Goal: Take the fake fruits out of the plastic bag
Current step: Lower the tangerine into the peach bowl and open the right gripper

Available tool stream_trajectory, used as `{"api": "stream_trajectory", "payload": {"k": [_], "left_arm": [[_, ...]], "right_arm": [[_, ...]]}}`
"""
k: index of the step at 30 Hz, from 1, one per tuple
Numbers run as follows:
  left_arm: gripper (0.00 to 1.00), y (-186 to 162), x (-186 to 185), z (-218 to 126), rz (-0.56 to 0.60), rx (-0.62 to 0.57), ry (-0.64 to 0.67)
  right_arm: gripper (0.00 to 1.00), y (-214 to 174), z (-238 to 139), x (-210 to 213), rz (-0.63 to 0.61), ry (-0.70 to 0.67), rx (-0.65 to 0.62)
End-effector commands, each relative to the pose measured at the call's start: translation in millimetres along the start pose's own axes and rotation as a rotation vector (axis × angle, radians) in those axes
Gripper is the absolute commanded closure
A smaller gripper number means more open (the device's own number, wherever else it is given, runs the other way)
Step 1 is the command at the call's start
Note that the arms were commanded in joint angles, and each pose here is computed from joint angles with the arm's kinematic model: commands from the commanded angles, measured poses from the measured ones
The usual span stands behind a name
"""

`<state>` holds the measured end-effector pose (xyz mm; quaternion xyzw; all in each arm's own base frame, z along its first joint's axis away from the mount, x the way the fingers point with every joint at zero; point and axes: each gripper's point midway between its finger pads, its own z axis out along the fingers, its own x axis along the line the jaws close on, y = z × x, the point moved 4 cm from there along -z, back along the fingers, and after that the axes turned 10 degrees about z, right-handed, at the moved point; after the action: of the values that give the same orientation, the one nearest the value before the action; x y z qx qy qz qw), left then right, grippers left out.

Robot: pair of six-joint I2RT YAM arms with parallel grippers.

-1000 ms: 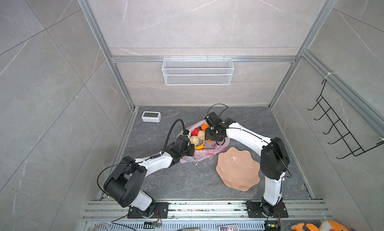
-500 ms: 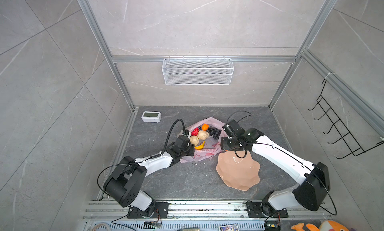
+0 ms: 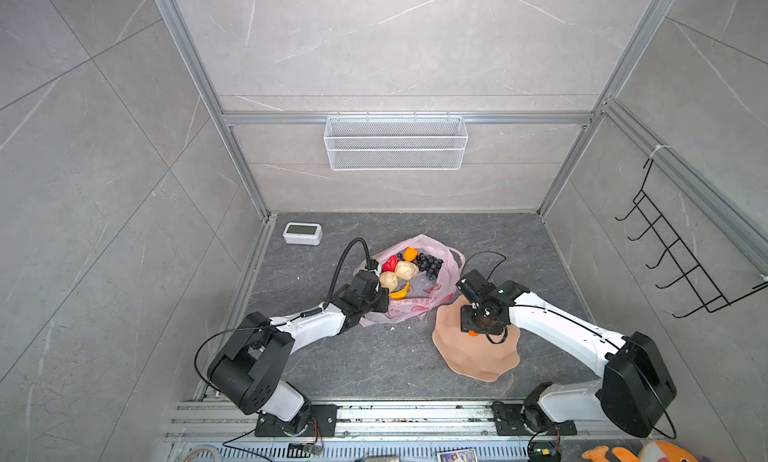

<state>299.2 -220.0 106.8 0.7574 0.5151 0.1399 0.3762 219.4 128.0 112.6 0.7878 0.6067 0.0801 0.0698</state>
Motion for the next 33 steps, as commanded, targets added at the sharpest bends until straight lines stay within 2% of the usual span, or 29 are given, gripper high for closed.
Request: {"api": "stream_trajectory", "payload": {"k": [1,11,17,22,29,33], "left_arm": [[1.0,16.3,-4.9,-3.0,-0.015,-0.053,-0.02],[1.0,14.8,-5.0,0.5,-0.014,-0.043,-0.021],[1.0,15.1,-4.1,0.6,-0.016,-0.044,-0.017],[1.0,15.4,-4.4,0.3,-0.018,-0.047,-0.017],[1.0,14.6,-3.7,0.3,-0.023,-0.047,-0.014],[1.0,13.9,-2.0,-0.1,-0.03,-0.049,-0.002]], "right_arm": [[0.38,-5.9,14.9,0.9,0.026,-0.004,0.037],[0.37,-19.1,34.5,-10.4,0.031,-0.063,0.084],[0.31,-19.9,37.5,-12.4,0.029,-0.079,0.086],[0.24,-18.1,33.6,-10.3,0.029,-0.067,0.076],[0.21,-14.0,24.6,-6.4,0.023,-0.062,0.063],[0.19,-8.1,5.9,-0.1,0.019,-0.036,0.039]]}}
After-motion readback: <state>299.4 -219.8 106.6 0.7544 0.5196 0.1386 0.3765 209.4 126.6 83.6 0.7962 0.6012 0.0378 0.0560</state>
